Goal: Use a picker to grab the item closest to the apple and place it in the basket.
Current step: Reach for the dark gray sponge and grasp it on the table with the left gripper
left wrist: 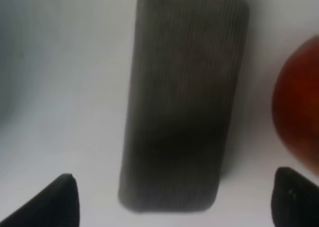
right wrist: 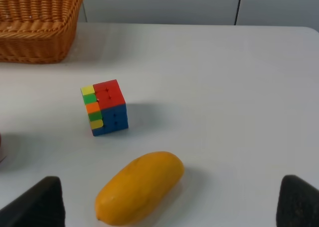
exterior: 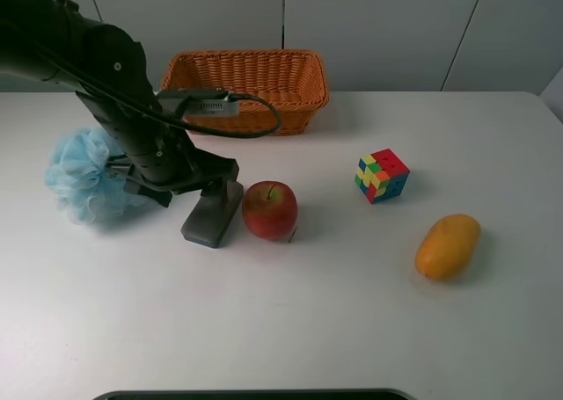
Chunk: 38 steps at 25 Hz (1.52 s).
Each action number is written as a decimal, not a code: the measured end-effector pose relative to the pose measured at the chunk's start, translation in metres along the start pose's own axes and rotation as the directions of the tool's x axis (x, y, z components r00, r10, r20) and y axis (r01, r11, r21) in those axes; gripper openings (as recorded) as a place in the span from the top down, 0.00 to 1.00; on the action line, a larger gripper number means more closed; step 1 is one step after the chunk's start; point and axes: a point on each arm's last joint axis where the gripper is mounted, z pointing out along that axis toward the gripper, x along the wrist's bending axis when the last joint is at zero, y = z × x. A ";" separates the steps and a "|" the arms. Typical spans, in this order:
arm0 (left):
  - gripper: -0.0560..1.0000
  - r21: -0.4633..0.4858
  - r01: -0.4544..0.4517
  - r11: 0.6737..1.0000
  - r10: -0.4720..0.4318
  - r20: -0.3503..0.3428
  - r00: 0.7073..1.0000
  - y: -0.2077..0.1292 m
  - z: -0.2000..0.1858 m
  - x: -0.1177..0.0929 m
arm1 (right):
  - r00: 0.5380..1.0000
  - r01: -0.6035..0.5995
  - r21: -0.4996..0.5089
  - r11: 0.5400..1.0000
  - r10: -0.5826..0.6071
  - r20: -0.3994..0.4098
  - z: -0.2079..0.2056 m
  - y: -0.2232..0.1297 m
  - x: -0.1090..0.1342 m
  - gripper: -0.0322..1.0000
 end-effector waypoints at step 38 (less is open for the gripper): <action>0.44 0.061 -0.074 0.995 0.078 -0.075 0.994 0.010 0.054 0.000 | 1.000 0.000 0.000 1.000 0.000 0.000 0.000 0.000 0.000 0.35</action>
